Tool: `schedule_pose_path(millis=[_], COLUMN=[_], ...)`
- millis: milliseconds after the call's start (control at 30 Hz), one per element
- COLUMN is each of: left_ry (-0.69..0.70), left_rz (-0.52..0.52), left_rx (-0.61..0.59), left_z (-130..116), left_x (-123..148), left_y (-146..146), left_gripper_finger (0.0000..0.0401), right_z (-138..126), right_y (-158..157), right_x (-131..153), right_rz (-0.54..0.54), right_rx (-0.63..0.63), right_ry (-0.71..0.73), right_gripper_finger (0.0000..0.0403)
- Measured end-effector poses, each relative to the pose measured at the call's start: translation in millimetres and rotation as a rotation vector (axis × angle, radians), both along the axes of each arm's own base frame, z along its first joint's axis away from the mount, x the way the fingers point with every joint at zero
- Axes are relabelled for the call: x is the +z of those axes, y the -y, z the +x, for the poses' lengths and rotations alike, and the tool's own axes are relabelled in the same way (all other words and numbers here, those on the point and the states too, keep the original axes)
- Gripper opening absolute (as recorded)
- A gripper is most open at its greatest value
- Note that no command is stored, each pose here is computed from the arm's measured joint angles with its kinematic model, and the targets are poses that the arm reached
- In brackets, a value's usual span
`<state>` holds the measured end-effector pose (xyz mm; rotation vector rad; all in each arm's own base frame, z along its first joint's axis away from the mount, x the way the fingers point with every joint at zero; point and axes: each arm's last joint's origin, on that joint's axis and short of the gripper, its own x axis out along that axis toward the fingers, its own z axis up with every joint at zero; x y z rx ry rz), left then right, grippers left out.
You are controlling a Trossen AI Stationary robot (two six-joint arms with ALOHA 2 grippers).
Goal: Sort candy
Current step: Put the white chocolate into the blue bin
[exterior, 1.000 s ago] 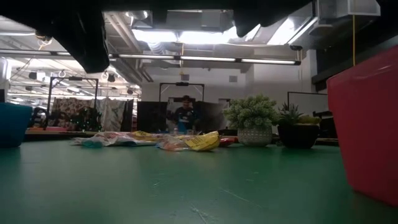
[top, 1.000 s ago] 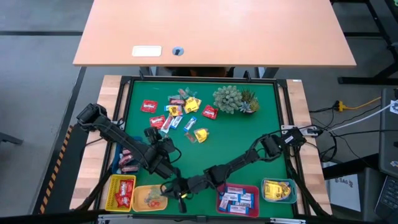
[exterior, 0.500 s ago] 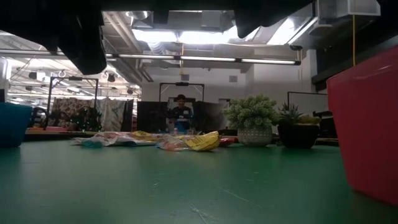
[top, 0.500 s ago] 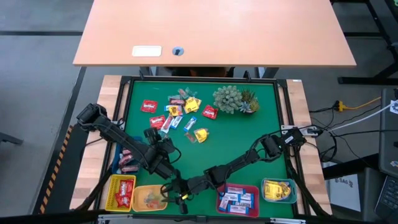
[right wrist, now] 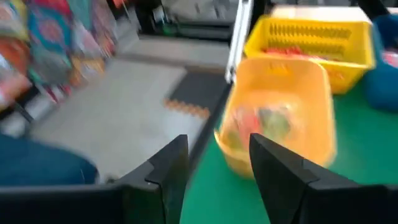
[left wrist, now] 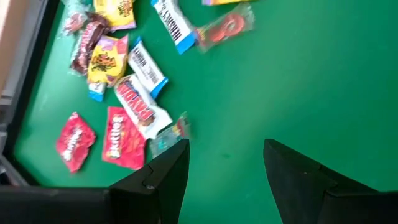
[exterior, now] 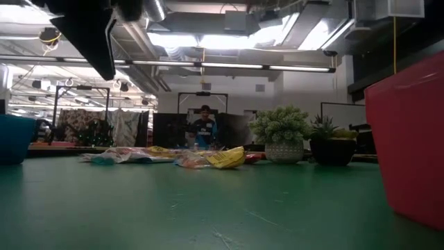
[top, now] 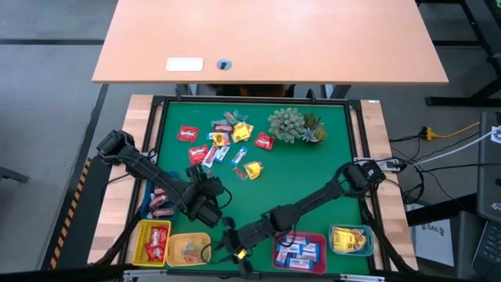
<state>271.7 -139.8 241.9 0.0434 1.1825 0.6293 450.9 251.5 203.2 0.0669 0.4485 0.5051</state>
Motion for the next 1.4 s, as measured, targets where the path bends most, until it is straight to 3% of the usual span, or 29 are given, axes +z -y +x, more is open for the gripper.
schedule_pose_path(millis=[200,400,600,733,1033,1200,1400], left_ry=[0.056,0.097,0.109,0.088,-0.008,0.004,-0.040], left_rz=[-0.032,-0.047,-0.045,-0.033,-0.151,-0.234,-0.231], left_rx=[0.095,0.238,0.369,0.435,0.565,0.588,0.634], left_z=[6,16,26,32,31,28,15], left_x=[0,0,0,0,-23,-48,-68], left_y=[-8,-29,-62,-91,-157,-174,-182], left_gripper_finger=[0.0192,0.0192,0.0192,0.0192,0.0192,0.0192,0.0192], right_z=[-48,-94,-138,-168,-217,-233,-234], right_y=[-5,-4,7,23,73,98,116], right_x=[38,63,59,49,43,43,44], right_rz=[-0.276,-0.420,-0.582,-0.582,-0.485,-0.459,-0.442], right_rx=[0.017,0.080,0.120,0.072,-0.081,-0.165,-0.236], right_ry=[-0.150,-0.311,-0.514,-0.536,-0.354,-0.302,-0.287], right_gripper_finger=[0.0170,0.0170,0.0170,0.0170,0.0170,0.0170,0.0170])
